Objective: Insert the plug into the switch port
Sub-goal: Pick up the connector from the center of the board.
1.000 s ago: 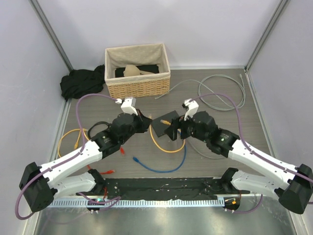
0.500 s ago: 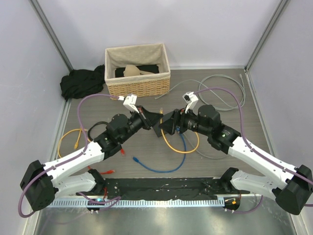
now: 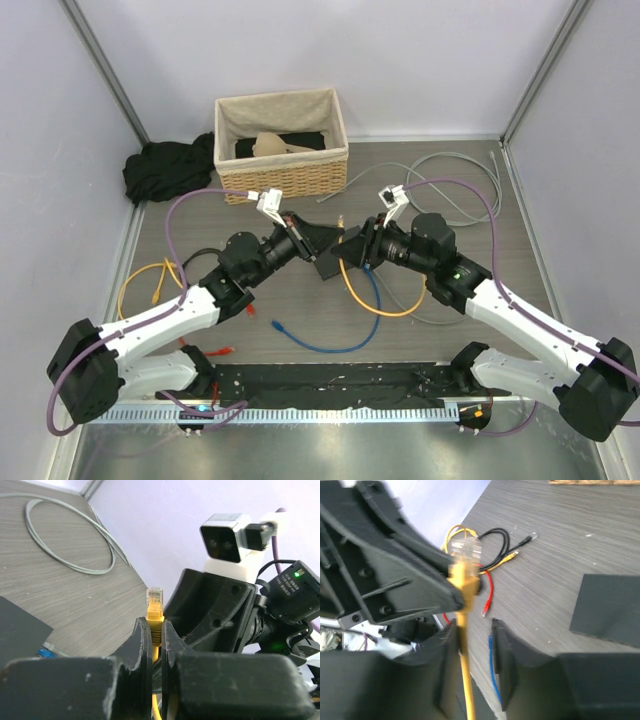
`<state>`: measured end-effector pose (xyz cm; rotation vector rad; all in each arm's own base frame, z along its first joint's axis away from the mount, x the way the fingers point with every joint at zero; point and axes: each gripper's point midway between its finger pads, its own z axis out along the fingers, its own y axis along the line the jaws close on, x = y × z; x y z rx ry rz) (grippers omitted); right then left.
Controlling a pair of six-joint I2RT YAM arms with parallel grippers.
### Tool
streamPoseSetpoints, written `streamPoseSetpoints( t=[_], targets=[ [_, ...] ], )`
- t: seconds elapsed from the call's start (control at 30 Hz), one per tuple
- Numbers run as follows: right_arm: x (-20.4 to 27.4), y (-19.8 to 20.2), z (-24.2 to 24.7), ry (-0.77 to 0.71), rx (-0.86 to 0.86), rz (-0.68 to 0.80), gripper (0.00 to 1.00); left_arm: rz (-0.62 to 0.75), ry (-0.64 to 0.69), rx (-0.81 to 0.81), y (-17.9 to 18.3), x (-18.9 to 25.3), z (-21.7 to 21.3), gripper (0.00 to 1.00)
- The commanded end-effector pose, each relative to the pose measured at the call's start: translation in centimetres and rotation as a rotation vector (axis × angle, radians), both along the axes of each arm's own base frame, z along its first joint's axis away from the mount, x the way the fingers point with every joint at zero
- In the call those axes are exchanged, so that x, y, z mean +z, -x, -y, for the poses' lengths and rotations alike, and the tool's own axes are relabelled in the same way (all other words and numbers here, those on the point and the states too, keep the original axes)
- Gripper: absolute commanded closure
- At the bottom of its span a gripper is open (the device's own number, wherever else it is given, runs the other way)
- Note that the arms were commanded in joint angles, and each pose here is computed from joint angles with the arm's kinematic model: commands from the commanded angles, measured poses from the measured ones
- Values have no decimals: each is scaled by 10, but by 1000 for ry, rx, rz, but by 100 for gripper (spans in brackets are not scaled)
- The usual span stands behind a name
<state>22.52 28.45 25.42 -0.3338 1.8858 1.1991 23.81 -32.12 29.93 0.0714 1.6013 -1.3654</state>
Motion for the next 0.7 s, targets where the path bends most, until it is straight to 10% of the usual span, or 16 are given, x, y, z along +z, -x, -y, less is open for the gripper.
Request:
streamPoseSetpoints(
  t=[0.0, 0.07, 0.33, 0.67],
  targets=[
    [25, 2, -5, -68, 40, 77, 82, 51, 81, -53, 7, 21, 6, 94],
    [24, 1, -2, -48, 26, 97, 99, 43, 76, -51, 6, 17, 6, 90],
    [-5, -11, 30, 221, -80, 125, 99, -45, -102, 139, -13, 6, -24, 47],
    [-27, -9, 55, 543, -175, 239, 99, -279, -228, 208, -18, -16, -32, 34]
  ],
)
